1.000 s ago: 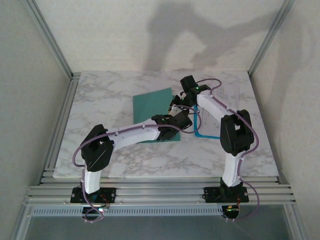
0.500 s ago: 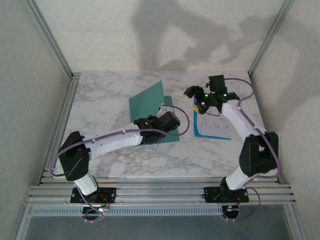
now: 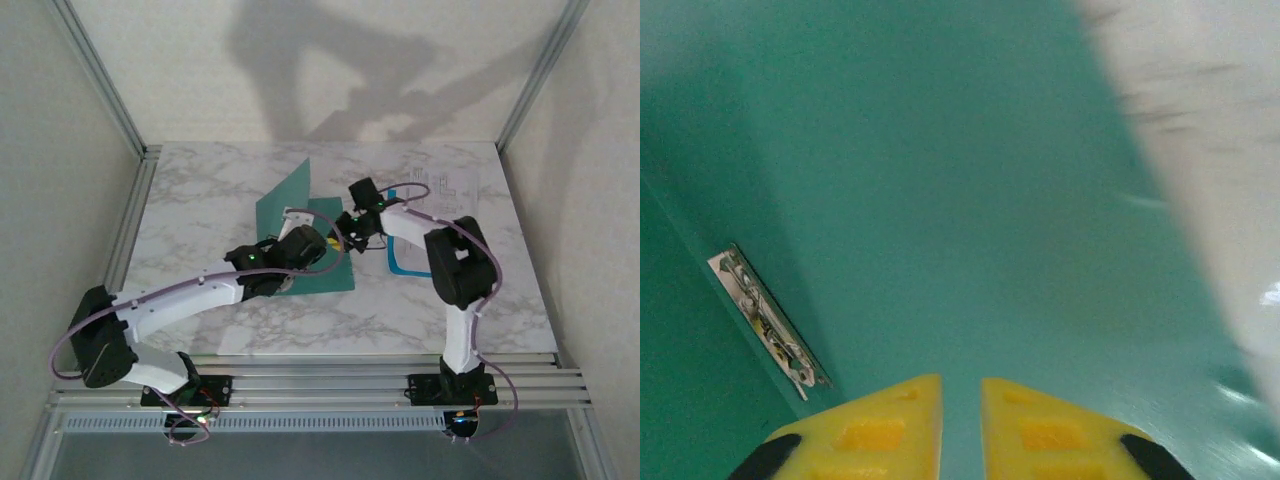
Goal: Put the files into the folder
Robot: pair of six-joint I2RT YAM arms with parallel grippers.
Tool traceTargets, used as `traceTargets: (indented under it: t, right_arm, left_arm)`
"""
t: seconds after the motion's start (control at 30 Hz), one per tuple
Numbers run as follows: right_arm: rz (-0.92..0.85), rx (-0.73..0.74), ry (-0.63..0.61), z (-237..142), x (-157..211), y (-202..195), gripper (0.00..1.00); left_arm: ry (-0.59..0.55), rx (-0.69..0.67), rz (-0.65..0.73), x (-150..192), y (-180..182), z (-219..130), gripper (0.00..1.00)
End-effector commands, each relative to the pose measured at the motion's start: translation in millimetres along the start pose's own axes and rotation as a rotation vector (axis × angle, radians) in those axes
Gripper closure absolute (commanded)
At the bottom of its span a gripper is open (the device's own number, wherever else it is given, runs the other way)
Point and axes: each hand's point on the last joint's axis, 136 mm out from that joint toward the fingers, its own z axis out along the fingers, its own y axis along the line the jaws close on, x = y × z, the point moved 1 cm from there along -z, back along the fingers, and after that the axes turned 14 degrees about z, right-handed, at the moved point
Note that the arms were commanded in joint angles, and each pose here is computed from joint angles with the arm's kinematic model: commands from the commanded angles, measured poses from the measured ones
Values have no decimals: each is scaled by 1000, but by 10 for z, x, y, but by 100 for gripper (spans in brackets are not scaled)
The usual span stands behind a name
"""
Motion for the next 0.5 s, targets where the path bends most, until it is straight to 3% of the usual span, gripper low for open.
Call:
traceTargets:
  t: [0.0, 0.17, 0.47]
  right_arm:
    - [-14, 54, 2, 92, -33, 16, 84]
    - [43, 188, 21, 311, -82, -334, 88]
    - [105, 326, -9, 282, -101, -831, 92]
  left_arm:
    - [-1, -8, -108, 72, 145, -31, 100]
    - [2, -34, -247, 215, 384, -75, 100]
    - [41, -174, -546, 675, 1073, -265, 99]
